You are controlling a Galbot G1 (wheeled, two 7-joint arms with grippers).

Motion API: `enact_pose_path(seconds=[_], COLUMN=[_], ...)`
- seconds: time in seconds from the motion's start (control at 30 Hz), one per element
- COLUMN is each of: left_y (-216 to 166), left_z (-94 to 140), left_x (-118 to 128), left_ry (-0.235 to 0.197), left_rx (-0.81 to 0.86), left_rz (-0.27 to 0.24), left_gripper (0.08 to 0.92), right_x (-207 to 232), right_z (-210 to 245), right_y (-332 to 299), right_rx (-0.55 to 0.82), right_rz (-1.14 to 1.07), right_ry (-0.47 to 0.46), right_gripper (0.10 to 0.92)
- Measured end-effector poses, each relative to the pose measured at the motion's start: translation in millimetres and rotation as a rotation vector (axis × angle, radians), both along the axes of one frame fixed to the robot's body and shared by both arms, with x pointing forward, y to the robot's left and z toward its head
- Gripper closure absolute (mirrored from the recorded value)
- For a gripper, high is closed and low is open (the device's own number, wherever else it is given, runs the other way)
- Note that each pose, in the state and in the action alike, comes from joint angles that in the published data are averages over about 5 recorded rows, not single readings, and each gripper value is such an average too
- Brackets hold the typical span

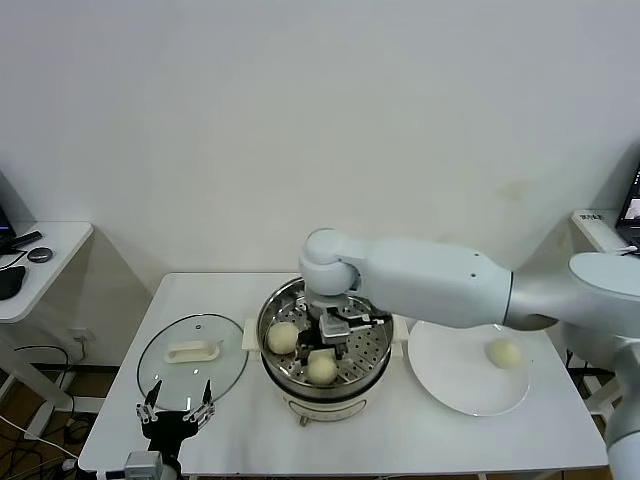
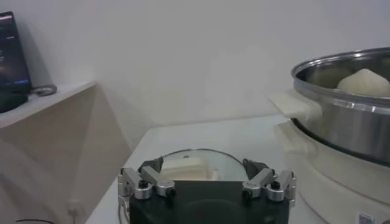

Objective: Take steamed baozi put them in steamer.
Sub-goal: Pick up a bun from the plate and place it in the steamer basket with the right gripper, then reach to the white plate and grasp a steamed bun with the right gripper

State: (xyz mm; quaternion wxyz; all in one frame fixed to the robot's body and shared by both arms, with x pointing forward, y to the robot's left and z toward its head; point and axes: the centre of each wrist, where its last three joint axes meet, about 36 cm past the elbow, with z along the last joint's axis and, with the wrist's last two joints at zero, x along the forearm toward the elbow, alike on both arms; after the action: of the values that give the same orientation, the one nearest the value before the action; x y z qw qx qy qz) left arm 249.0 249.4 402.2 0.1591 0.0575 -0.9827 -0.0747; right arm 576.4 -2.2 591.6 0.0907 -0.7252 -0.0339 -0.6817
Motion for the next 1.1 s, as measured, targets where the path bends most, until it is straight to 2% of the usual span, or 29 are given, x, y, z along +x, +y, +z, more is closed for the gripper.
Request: enact_pose_path(seconds=[0.07,0.33,0.6,0.73,0.87,1.1], left_y=[0,0,-2,-1,2,4], left_z=[0,0,3,6,9,10], left_x=[0,2,5,5,4,7], left_ry=[0.0,-0.002,-0.013,-0.013,-0.012,-0.017], left_rx=[0.0,-0.001,-0.015,-0.026,-0.034,-0.058], left_rz=[0.0,-0.003,-0.014,-0.021,-0.029,-0.028], left_gripper=[0.177,0.177,0.177,0.177,0.177,0.177], right_x=[0,2,19,33,47,56], right_z=[1,12,55,91,119,131], right_y=[0,-4,-33,-72,-130,-254], right_rx=[0.003,0.018,0.101,0.194,0.291,0.342], right_rz=[-0.006,-0.046,-0.195,-0.407,-0.715,-1.243], right_ry=[-0.002,-0.02,-0.028,-0.009,0.029,0.034], right_gripper=[0.415,0.222,0.2,0.2,0.2,0.2])
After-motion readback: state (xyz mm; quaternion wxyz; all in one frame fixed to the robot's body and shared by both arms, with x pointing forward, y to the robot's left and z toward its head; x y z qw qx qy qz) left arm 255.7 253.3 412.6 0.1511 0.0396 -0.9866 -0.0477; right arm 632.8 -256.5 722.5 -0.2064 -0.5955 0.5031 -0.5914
